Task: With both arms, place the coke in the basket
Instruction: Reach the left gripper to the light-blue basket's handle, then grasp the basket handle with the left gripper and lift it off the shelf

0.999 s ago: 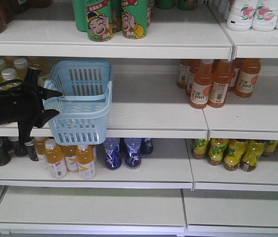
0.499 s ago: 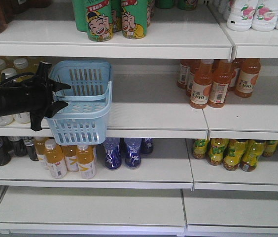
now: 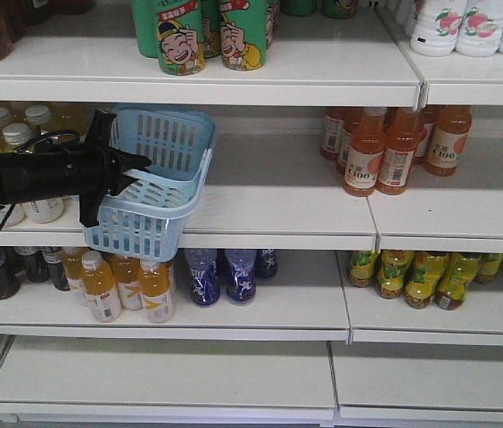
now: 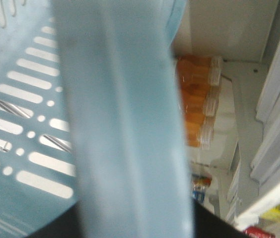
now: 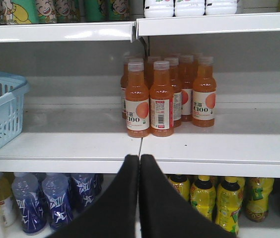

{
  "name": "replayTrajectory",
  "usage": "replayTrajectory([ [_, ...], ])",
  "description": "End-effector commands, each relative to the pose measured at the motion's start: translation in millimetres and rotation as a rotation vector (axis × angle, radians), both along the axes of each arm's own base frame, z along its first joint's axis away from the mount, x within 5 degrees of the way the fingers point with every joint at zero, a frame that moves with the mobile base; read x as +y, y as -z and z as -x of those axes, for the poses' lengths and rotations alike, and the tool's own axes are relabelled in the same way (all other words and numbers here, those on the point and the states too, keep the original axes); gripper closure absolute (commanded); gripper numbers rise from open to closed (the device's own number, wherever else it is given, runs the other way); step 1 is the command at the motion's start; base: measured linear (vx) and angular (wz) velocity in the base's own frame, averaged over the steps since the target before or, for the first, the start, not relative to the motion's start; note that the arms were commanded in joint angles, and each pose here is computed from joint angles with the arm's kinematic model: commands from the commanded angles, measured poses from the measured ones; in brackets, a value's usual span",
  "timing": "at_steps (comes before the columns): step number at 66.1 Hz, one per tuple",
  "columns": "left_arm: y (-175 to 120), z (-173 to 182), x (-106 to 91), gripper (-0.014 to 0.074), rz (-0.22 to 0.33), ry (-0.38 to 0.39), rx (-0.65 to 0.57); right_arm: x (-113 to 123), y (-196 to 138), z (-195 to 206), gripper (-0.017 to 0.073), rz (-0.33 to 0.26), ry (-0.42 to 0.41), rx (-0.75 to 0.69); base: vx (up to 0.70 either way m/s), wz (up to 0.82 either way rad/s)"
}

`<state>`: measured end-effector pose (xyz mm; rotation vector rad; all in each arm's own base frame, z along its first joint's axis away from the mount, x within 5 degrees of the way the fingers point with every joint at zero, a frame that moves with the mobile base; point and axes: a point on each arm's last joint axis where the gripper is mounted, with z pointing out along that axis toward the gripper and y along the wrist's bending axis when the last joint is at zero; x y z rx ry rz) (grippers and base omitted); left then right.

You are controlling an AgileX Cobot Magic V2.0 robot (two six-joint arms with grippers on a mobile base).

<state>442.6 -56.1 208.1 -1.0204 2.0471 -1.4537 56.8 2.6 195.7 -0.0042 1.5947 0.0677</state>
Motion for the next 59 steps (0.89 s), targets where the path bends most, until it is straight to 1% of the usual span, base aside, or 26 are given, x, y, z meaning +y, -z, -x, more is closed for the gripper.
replayTrajectory([
  [1, -39.9, 4.1, -6.7, 0.0601, 0.079, 0.057, -0.127, -0.2, -4.4, 1.0, 0.0569, 0.009, 0.004, -0.085, 0.00, 0.00],
  [5, -43.4, 7.8, -10.9, 0.0601, 0.094, 0.121, -0.159, -0.2, -4.4, 1.0, 0.0569, 0.009, 0.004, -0.085, 0.00, 0.00],
  [9, -47.8, 12.9, -15.9, 0.0601, 0.113, 0.205, -0.205, -0.2, -4.4, 1.0, 0.0569, 0.009, 0.004, -0.085, 0.00, 0.00],
  [11, -50.9, 16.3, -18.6, 0.0601, 0.128, 0.253, -0.232, -0.2, -4.4, 1.0, 0.0569, 0.009, 0.004, -0.085, 0.00, 0.00],
  [18, -60.8, 29.2, -24.6, 0.0601, 0.175, 0.371, -0.292, -0.2, -4.4, 1.0, 0.0569, 0.009, 0.004, -0.085, 0.00, 0.00],
  [27, -73.5, 51.0, -28.7, 0.0601, 0.218, 0.470, -0.335, -0.2, -4.4, 1.0, 0.0569, 0.009, 0.004, -0.085, 0.00, 0.00],
  [30, -76.4, 59.8, -29.7, 0.0601, 0.218, 0.502, -0.336, -0.2, -4.4, 1.0, 0.0569, 0.009, 0.004, -0.085, 0.00, 0.00],
  [36, -79.8, 76.3, -31.0, 0.0601, 0.144, 0.558, -0.326, -0.2, -4.4, 1.0, 0.0569, 0.009, 0.004, -0.085, 0.00, 0.00],
  [41, -83.4, 92.7, -31.3, 0.0601, 0.063, 0.615, -0.320, -0.2, -4.4, 1.0, 0.0569, 0.009, 0.004, -0.085, 0.00, 0.00],
  [49, -85.5, 116.9, -30.9, 0.0601, -0.046, 0.688, -0.305, -0.2, -4.5, 1.0, 0.0569, 0.009, 0.004, -0.086, 0.00, 0.00],
  [52, -87.6, 126.9, -33.0, 0.0601, -0.069, 0.710, -0.305, -0.2, -4.5, 1.0, 0.0569, 0.009, 0.004, -0.086, 0.00, 0.00],
  [59, -85.3, 150.2, -41.4, 0.0601, -0.085, 0.755, -0.290, -0.2, -4.4, 1.0, 0.0569, 0.009, 0.004, -0.085, 0.00, 0.00],
])
